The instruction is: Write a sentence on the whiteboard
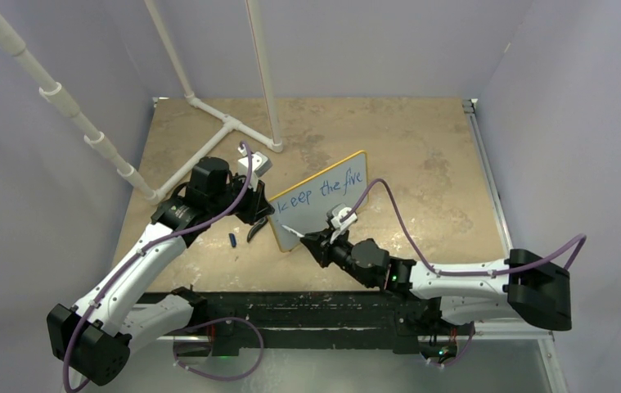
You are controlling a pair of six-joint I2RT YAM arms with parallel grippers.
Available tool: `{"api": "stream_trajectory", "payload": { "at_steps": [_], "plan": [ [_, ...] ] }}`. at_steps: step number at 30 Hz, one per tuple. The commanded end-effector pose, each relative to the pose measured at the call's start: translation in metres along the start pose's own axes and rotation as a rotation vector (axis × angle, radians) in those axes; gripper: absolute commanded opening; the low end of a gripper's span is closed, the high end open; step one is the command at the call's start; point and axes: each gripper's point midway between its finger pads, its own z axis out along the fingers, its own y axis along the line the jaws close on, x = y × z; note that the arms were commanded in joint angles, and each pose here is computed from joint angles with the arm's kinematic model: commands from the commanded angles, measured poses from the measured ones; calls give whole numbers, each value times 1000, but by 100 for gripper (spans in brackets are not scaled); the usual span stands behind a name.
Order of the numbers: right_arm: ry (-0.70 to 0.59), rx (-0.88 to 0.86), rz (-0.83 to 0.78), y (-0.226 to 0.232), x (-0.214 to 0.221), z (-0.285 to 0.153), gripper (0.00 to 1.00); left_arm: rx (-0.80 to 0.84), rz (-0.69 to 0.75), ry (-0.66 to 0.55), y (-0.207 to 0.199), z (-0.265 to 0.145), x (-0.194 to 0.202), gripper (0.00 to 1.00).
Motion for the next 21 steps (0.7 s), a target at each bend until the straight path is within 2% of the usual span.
{"api": "stream_trajectory", "payload": {
  "at_steps": [1, 6, 13, 21],
  "plan": [
    [-27, 63, 28, -7, -5, 2, 0, -21, 27, -47, 2, -4, -12, 0],
    [-29, 87, 38, -10, -5, 4, 0, -19, 26, -47, 1, -4, -11, 0],
    [-59, 38, 16, -2, -15, 4, 0, -18, 29, -46, 1, -4, -11, 0],
    [8, 13, -20, 2, 5, 9, 0, -20, 31, -49, 1, -4, -12, 0]
  ]
}}
